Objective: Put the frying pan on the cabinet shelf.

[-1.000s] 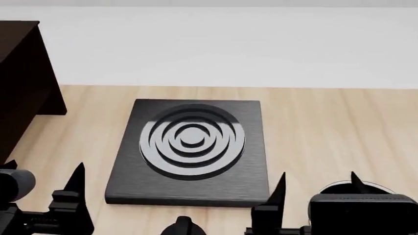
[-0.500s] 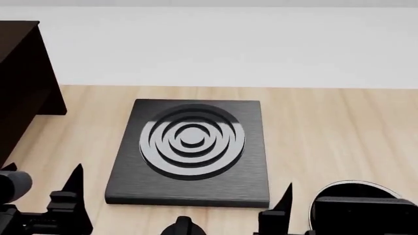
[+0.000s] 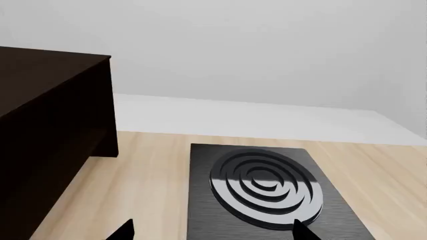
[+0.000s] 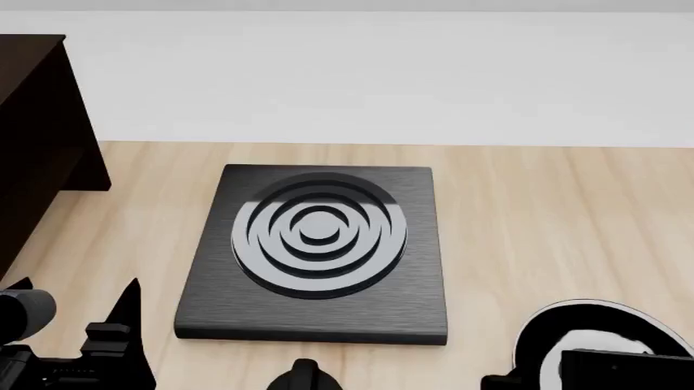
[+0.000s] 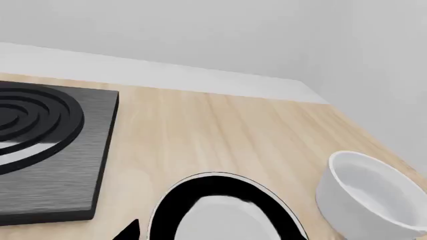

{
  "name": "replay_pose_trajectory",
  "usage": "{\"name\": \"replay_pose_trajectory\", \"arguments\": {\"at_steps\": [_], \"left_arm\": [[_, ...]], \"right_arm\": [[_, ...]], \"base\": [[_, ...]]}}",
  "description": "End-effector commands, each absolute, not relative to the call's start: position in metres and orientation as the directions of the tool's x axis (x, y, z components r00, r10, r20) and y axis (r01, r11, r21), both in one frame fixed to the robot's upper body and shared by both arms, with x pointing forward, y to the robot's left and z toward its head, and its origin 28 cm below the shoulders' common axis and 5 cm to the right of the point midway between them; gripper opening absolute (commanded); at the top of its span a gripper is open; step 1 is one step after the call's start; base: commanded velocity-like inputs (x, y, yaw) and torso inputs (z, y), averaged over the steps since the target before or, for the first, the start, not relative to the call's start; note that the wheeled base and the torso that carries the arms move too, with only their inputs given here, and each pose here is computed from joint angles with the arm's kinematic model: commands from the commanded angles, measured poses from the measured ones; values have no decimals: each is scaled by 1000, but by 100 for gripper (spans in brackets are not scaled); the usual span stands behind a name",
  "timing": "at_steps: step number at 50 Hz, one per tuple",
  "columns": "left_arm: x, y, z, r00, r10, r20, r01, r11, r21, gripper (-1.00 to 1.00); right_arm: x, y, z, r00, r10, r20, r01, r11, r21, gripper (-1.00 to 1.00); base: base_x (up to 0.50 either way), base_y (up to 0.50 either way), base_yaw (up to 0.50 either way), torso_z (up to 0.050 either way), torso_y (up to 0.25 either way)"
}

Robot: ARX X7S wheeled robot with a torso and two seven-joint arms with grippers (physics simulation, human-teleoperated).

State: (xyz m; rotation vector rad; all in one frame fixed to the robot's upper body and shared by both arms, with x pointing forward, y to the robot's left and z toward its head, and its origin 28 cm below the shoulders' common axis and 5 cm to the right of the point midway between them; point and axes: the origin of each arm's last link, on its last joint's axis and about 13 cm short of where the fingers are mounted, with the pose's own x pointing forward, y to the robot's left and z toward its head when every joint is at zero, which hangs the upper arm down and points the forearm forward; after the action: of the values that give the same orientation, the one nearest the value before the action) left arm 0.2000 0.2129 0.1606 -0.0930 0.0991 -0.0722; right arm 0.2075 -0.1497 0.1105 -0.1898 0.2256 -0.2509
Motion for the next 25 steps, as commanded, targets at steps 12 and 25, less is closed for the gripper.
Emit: {"name": "replay_pose_trajectory", "arguments": {"at_steps": [12, 25], "left_arm": [[200, 210, 160, 990, -84, -109, 75, 993, -86, 100], [200, 210, 161, 990, -85, -113, 76, 994, -82, 100]], "right_arm": [[194, -170, 84, 846, -344, -406, 266, 934, -238, 100], [175, -162, 91, 778, -316, -543, 223, 947, -232, 100]], "base": [[0, 0, 0, 0, 0], [0, 0, 0, 0, 0]]}}
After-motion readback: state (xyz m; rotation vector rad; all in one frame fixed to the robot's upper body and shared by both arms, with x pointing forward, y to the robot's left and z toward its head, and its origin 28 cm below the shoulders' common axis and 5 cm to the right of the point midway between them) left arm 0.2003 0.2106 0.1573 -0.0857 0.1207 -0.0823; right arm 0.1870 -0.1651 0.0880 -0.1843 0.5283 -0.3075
